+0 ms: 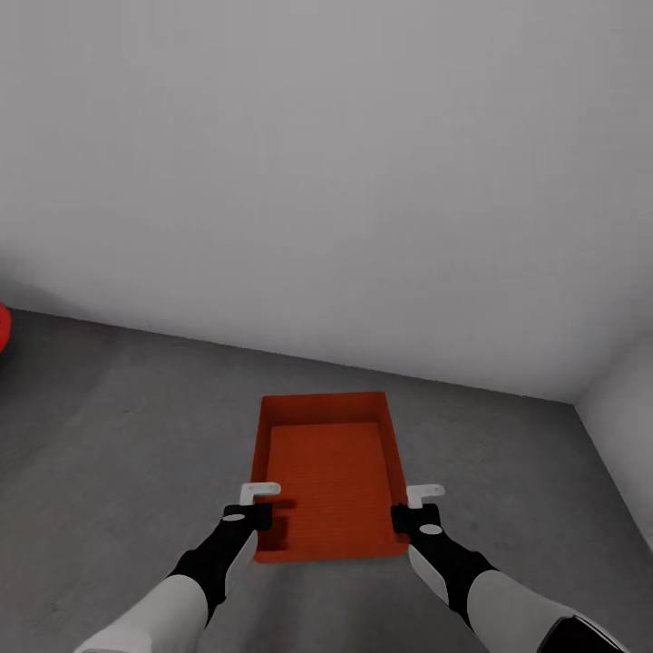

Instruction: Move the two storage containers from the living room to the garage. In the garage, place one container on the floor and stack the other container on top of it (either order is fine).

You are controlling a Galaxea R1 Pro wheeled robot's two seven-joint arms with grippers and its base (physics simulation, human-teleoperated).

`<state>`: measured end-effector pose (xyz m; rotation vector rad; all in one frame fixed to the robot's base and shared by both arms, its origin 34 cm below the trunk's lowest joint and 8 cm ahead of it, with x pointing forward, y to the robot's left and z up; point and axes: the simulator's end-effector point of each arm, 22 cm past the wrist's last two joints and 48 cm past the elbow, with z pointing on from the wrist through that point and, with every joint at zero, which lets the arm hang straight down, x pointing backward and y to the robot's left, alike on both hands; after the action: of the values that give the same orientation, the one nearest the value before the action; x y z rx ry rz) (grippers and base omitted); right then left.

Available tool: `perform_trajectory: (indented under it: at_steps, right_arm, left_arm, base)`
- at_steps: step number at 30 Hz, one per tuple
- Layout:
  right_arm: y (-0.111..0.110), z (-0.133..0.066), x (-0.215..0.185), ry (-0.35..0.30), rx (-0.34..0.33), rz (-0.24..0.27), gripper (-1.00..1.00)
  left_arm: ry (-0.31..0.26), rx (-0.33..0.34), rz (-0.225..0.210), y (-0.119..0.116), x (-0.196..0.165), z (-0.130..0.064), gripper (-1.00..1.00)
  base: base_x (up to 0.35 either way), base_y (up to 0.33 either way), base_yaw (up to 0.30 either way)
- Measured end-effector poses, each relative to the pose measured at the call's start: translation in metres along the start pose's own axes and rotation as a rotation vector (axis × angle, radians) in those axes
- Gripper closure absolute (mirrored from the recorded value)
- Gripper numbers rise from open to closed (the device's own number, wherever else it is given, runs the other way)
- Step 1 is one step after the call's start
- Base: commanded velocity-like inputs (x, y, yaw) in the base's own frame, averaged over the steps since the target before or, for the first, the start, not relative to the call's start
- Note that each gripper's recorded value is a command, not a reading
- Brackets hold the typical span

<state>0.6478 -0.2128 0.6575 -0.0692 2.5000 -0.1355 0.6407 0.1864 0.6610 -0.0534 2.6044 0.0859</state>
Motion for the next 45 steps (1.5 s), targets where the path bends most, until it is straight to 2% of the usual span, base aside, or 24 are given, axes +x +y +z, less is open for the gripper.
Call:
perform_trajectory:
  at_steps: [13, 33, 35, 45]
  right_arm:
    - [0.0, 0.0, 0.0, 0.0, 0.0, 0.0, 1.0]
    - [0.0, 0.0, 0.0, 0.0, 0.0, 0.0, 1.0]
    - [0.002, 0.0, 0.004, 0.008, -0.003, -0.01, 1.0]
    - [0.003, 0.0, 0.008, 0.019, -0.001, -0.013, 1.0]
  left_arm:
    - [0.0, 0.0, 0.001, 0.0, 0.0, 0.0, 1.0]
    - [0.0, 0.0, 0.0, 0.0, 0.0, 0.0, 1.0]
    - [0.01, 0.001, -0.012, 0.002, 0.007, 0.001, 1.0]
    - [0.02, 0.001, -0.011, 0.002, 0.011, 0.001, 1.0]
  base:
    - [0.0, 0.0, -0.26]
    - [0.0, 0.0, -0.009]
    - [0.0, 0.0, 0.0]
    - [0.0, 0.0, 0.0]
